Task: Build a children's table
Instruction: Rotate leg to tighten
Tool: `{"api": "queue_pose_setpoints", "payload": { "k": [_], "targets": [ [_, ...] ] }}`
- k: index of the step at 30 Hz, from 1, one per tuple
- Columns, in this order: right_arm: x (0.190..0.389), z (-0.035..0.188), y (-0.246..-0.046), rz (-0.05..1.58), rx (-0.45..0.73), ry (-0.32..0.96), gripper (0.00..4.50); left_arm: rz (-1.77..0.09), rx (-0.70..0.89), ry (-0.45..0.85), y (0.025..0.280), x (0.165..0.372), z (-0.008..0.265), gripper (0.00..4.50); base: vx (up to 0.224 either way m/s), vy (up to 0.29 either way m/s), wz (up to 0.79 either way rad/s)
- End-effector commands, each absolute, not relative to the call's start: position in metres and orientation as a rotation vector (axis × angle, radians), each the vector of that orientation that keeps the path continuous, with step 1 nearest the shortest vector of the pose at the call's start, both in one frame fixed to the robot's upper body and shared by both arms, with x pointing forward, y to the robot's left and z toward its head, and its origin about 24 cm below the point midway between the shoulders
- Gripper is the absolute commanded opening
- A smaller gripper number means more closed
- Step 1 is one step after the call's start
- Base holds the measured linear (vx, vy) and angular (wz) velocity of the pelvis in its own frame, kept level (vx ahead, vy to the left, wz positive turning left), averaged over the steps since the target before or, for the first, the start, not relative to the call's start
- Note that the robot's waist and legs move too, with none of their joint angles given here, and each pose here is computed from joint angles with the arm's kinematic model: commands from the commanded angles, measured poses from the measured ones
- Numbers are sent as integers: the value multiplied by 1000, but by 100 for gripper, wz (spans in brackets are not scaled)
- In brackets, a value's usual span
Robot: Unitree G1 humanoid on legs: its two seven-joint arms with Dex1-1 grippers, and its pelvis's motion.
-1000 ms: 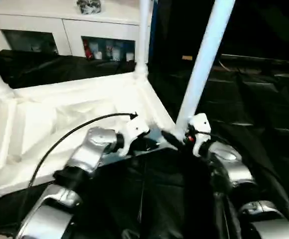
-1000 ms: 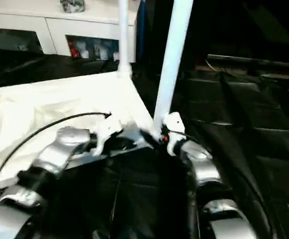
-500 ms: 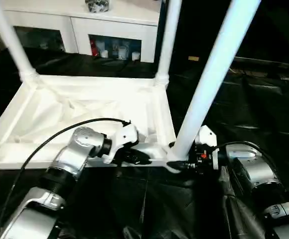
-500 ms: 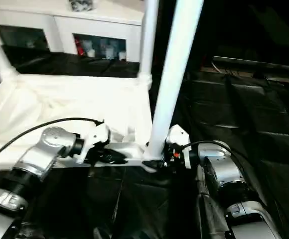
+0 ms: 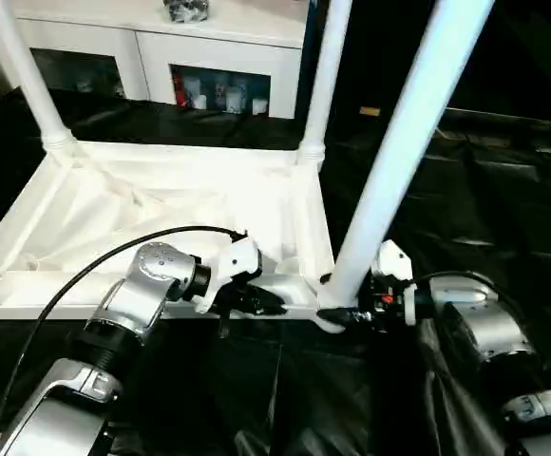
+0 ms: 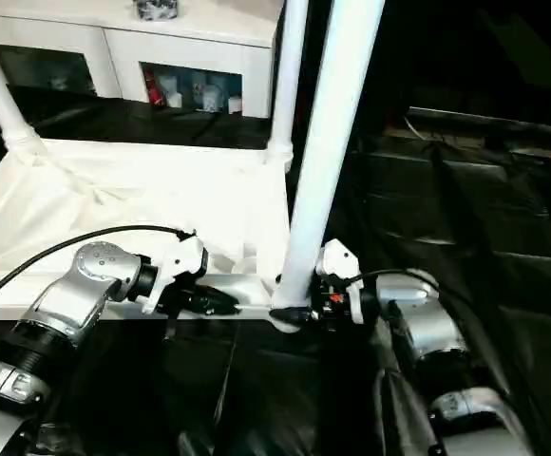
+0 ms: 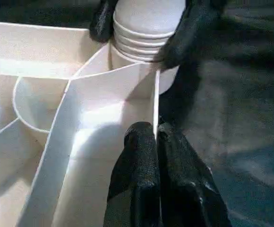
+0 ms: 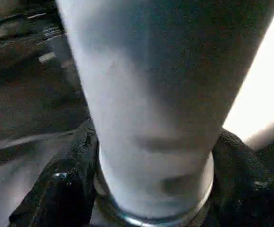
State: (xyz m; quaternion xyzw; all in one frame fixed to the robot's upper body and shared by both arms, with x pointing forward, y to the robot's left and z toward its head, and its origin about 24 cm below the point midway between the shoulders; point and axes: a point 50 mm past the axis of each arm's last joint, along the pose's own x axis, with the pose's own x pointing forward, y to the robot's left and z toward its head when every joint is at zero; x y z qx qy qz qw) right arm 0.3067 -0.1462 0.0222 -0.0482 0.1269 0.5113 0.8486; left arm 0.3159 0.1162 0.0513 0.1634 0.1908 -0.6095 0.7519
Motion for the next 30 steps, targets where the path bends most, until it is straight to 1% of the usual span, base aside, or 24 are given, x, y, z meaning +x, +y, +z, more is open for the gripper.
{"api": "queue_pose_setpoints", "payload": {
  "k": [1,2,5,7,9,12,13,14,15,17,20,24,25,26,27,28,29,30],
  "targets": [
    [302,-2,-128,1002,-93,365,269,-1314,338,309,88,324,67,0,0,0,0],
    [307,-5,-120,886,-61,358,269,-1263,331,301,78,328,68,0,0,0,0],
    [314,-7,-103,734,-57,345,269,-1205,302,302,58,331,67,0,0,0,0],
    [315,-6,-96,722,-41,326,269,-1191,299,305,51,330,65,0,0,0,0],
    [316,-3,-91,727,-27,303,338,-1208,297,310,45,329,63,0,0,0,0],
    [319,1,-90,725,12,287,338,-1215,300,307,42,329,63,0,0,0,0],
    [319,1,-91,725,13,286,361,-1215,301,307,43,329,63,0,0,0,0],
    [320,2,-94,735,0,280,361,-1223,312,307,44,330,64,0,0,0,0],
    [320,3,-96,740,-9,276,376,-1227,316,307,44,330,64,0,0,0,0],
    [320,3,-99,749,-40,272,385,-1235,318,306,47,329,64,0,0,0,0],
    [318,4,-105,810,-94,268,385,-1267,334,302,54,327,64,0,0,0,0],
    [312,10,-120,977,-137,258,385,-1412,343,301,68,316,64,0,0,0,0],
    [312,10,-120,977,-137,258,385,-1412,343,301,68,316,64,0,0,0,0],
    [308,13,-126,1056,-141,257,385,-1444,348,313,72,314,64,0,0,0,0],
    [305,13,-129,1094,-142,265,385,-1443,352,318,75,314,65,0,0,0,0],
    [305,13,-129,1094,-142,265,385,-1443,352,318,75,314,65,0,0,0,0],
    [300,13,-135,1170,-152,286,385,-1443,352,323,79,315,66,0,0,0,0],
    [298,13,-137,1203,-157,295,385,-1445,353,325,80,315,66,0,0,0,0]
  ]
}}
